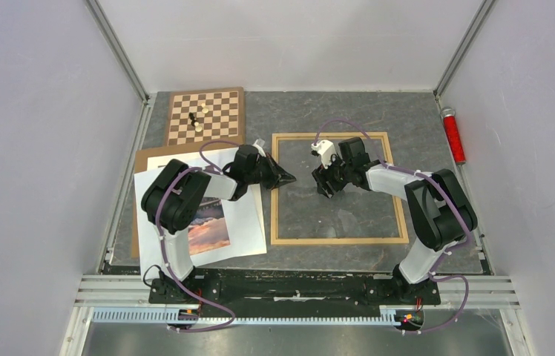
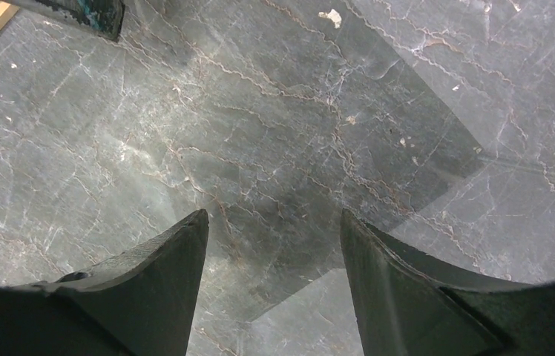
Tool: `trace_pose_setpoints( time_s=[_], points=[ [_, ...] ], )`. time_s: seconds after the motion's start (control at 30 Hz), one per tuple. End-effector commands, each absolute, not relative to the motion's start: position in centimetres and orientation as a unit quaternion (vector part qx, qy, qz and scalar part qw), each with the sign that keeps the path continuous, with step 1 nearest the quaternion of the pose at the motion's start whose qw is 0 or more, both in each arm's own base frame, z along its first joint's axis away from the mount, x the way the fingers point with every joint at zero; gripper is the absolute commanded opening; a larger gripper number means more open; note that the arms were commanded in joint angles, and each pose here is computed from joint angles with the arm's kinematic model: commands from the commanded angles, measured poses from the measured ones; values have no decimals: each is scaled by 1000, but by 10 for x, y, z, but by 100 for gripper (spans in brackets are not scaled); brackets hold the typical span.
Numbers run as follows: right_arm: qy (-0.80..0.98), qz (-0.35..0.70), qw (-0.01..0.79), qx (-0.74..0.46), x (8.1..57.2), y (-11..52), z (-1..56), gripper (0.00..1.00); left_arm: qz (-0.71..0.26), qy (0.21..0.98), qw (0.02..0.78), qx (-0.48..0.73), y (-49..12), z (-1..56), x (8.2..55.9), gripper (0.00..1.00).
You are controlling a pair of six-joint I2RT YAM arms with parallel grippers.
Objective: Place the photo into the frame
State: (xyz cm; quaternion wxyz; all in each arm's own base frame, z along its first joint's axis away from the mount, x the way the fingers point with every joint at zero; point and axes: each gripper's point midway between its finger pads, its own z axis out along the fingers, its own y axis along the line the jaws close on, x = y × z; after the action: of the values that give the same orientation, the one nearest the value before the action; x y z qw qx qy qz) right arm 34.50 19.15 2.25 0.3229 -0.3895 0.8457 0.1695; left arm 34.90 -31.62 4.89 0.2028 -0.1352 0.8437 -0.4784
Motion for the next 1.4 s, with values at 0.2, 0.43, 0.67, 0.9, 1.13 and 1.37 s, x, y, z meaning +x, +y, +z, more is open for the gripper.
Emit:
trace_pose_setpoints(
  time_s=[0.2,0.43,0.67,0.9,1.13,1.37],
  points=[
    [844,158,328,-393,349,190,19,68,-470,853,205,-100,-323,49,347,31],
    [846,156,326,-392,349,189,18,68,-443,868,207,-90,-315,51,349,45],
    [846,158,327,-390,349,191,19,68,-395,891,209,-78,-297,57,356,49],
    [847,156,328,-388,349,189,20,68,-339,917,203,-62,-276,68,355,51],
    [847,157,328,-388,349,190,20,68,-305,928,210,-48,-261,85,357,52],
    [848,158,328,-386,349,190,20,68,-261,934,244,-23,-249,94,372,53]
  ],
)
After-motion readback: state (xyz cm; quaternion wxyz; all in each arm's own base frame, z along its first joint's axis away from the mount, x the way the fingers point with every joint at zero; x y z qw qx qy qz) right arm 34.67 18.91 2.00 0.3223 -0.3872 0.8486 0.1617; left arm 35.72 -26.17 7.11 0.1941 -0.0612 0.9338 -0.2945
